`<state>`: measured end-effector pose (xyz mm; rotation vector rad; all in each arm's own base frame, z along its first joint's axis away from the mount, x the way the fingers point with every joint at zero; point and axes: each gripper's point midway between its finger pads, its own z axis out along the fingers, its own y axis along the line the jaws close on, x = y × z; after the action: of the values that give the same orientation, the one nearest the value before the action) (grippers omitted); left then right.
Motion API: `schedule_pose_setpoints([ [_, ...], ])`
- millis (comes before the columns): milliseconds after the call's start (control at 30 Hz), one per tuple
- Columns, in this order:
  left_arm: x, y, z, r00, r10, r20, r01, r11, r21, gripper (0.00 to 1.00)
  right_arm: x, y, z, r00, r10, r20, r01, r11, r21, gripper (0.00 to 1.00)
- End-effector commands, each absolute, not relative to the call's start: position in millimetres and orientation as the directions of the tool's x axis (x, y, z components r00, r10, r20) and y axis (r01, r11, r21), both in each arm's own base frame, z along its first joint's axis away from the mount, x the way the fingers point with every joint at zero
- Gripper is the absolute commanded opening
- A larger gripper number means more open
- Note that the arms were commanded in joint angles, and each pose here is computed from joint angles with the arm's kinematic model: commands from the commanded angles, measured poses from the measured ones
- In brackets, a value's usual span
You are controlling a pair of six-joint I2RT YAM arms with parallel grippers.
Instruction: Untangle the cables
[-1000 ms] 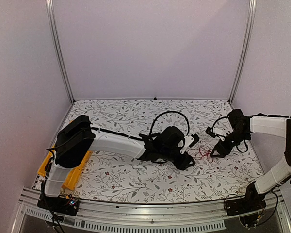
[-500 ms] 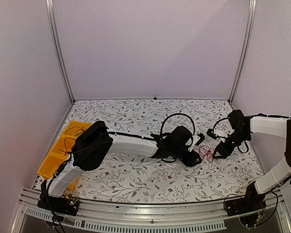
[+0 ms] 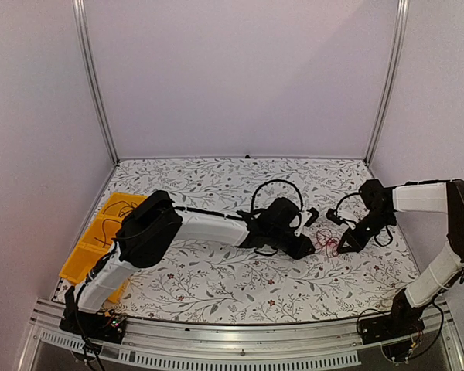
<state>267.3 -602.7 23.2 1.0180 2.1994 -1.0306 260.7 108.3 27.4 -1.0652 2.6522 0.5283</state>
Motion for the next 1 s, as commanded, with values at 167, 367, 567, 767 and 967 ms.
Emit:
schedule_pose_setpoints([
  [167, 281.7, -605.0, 39.4, -0.574, 0.320, -0.754, 0.809, 0.367, -0.460, 0.09, 273.4, 121.2, 51.8, -0.686, -0.582, -0.436, -0.713, 0.657, 0.245, 0.00],
  [367, 281.4, -590.9, 51.3, -0.572, 0.310, -0.759, 0.810, 0.360, -0.463, 0.00, 278.1, 112.2, 63.0, -0.672, -0.597, -0.438, -0.716, 0.676, 0.176, 0.00],
  [567, 279.0, -532.9, 80.4, -0.584, 0.296, -0.756, 0.789, 0.425, -0.444, 0.00, 301.6, 77.9, 89.7, -0.662, -0.586, -0.468, -0.673, 0.739, 0.026, 0.00],
  [767, 256.2, -491.8, 138.5, -0.514, 0.308, -0.801, 0.841, 0.368, -0.397, 0.00, 292.9, 71.6, 54.7, -0.700, -0.588, -0.405, -0.657, 0.752, 0.043, 0.00],
  [967, 266.8, -458.4, 203.9, -0.431, 0.279, -0.858, 0.856, 0.428, -0.291, 0.00, 293.4, 71.4, 33.8, -0.738, -0.566, -0.369, -0.632, 0.771, 0.081, 0.00],
])
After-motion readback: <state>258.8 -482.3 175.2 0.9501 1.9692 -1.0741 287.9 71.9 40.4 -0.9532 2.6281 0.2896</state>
